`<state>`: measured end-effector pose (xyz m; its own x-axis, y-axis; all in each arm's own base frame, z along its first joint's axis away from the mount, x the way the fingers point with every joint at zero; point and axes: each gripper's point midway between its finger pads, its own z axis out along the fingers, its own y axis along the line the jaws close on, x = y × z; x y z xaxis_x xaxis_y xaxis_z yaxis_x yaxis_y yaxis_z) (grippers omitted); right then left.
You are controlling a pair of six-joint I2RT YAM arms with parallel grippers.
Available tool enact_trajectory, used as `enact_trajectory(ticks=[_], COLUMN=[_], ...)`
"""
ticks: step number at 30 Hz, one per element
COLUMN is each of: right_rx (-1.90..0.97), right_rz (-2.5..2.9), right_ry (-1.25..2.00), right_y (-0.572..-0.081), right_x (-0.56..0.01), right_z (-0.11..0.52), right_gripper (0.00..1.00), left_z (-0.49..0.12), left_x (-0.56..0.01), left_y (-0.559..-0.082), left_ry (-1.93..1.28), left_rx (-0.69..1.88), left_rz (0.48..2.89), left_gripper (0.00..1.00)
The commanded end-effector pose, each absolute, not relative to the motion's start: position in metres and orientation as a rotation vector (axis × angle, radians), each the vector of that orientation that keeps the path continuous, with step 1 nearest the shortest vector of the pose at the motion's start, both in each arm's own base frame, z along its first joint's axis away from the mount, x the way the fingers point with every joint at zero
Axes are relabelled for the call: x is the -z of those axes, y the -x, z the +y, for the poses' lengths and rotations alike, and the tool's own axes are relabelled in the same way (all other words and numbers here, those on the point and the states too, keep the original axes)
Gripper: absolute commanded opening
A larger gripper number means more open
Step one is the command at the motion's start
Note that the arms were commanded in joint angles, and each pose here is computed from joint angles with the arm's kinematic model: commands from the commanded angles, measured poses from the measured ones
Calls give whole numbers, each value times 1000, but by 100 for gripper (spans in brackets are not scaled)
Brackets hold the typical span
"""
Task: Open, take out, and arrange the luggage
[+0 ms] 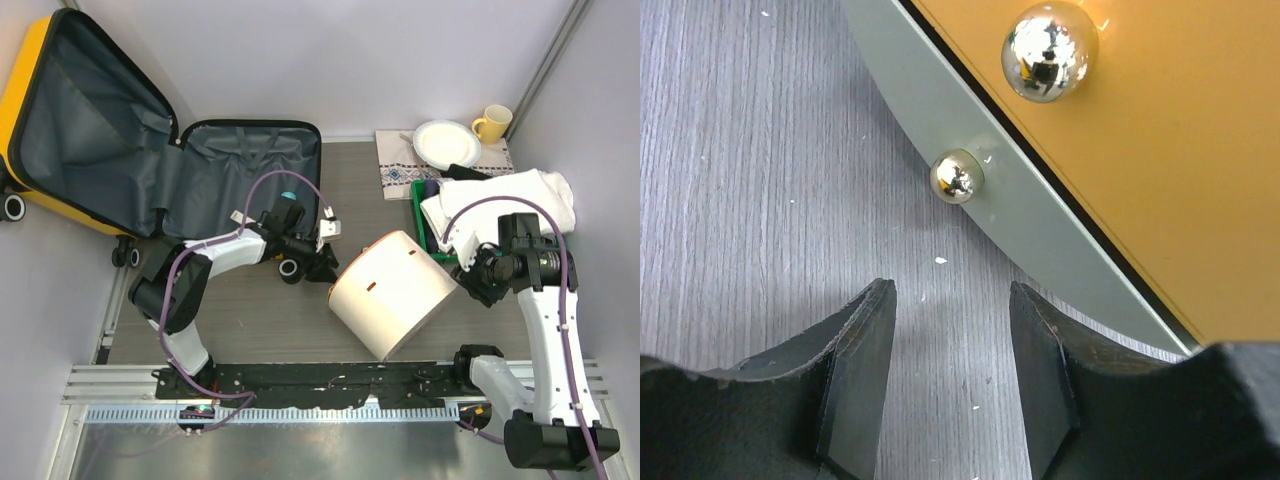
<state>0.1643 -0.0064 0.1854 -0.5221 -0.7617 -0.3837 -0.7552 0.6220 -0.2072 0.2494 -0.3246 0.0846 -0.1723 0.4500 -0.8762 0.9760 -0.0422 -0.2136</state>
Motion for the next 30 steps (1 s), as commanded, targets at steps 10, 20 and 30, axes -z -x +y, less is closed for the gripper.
enact_trajectory(ticks=[10, 20, 30], right_rx=[-384, -370, -357], right_rz=[2330, 2302, 2296], right_ry=[1092, 906, 784], right_y=[-165, -244, -296], right_x=[-183, -184, -188], right_z=[48, 49, 48], right_gripper=[46, 46, 50], left_z=[-325, -354, -369], left_x=[-104, -122, -129], left_y=[-249, -225, -236], left_ry=[-1509, -1512, -1368], left_rx=[1143, 1202, 1206], left_rz=[1593, 1526, 1606], left_gripper=[60, 60, 64])
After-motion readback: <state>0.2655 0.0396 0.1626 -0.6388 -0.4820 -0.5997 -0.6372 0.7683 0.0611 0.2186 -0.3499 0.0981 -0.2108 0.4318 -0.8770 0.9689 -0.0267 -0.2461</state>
